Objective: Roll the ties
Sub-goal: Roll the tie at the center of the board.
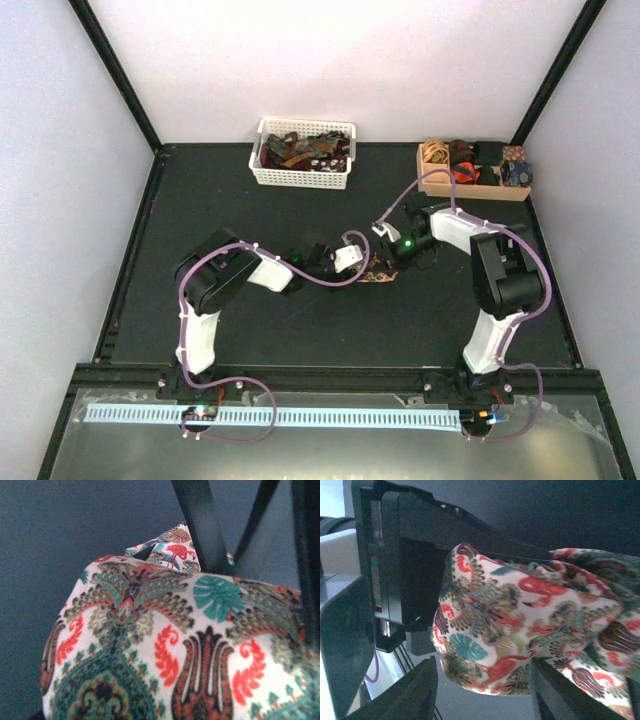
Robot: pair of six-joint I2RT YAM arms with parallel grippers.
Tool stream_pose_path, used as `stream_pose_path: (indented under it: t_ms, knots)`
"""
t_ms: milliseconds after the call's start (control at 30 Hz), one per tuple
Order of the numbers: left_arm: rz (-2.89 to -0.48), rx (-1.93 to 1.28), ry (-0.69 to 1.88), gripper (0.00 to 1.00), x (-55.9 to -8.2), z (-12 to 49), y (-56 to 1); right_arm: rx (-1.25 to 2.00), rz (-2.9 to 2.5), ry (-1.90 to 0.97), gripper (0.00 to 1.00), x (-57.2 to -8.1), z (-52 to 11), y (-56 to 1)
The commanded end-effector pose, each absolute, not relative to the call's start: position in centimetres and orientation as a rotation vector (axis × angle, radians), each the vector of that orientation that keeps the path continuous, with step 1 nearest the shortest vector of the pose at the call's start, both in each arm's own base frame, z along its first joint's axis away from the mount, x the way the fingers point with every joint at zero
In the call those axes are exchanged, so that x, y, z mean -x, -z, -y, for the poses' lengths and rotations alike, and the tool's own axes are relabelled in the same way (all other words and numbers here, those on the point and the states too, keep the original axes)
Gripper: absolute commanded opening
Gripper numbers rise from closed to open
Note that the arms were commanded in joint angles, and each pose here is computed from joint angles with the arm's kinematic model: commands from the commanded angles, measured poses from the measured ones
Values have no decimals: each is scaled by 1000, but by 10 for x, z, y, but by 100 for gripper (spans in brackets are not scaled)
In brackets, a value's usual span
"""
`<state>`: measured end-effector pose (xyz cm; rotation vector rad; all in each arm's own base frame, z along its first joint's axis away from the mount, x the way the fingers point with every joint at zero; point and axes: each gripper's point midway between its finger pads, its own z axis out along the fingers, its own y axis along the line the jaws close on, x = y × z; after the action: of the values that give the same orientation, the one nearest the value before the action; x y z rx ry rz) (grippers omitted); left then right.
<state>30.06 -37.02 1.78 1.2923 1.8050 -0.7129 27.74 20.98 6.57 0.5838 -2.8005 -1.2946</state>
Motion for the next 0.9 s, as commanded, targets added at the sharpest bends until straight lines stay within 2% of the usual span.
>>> stream_pose_path:
  t_ms: [0, 67, 133, 167, 233, 267, 300, 367, 467, 700, 867]
  knots:
    - [-2012, -1393, 626, 45, -276, 345, 35, -551, 2798, 1260, 51, -278, -217, -57]
    - [-2010, -1397, 630, 46, -275, 346, 35, -542, 2840, 1150, 41, -282, -209, -44]
    - [-2008, -1395, 634, 46, -275, 346, 34, -513, 2868, 1105, 19, -285, -202, -37]
    - [-2006, -1397, 636, 47, -275, 346, 34, -501, 2875, 1090, 12, -284, -199, -34]
    - [-1998, -1407, 637, 47, -273, 346, 33, -477, 2875, 1075, 9, -283, -192, -32]
    - [-1990, -1413, 636, 47, -273, 346, 33, -466, 2866, 1074, 13, -284, -189, -31]
    - [-1989, -1415, 635, 47, -272, 346, 33, -466, 2854, 1083, 26, -283, -188, -32]
    - [-1987, -1420, 637, 47, -272, 347, 33, -476, 2839, 1122, 44, -285, -190, -39]
    - [-1990, -1421, 642, 47, -270, 346, 33, -476, 2862, 1200, 57, -291, -196, -54]
    - [-1988, -1426, 634, 47, -270, 347, 34, -450, 2892, 1277, 56, -312, -205, -72]
    - [-1990, -1426, 635, 47, -271, 348, 34, -459, 2830, 1275, 55, -300, -215, -62]
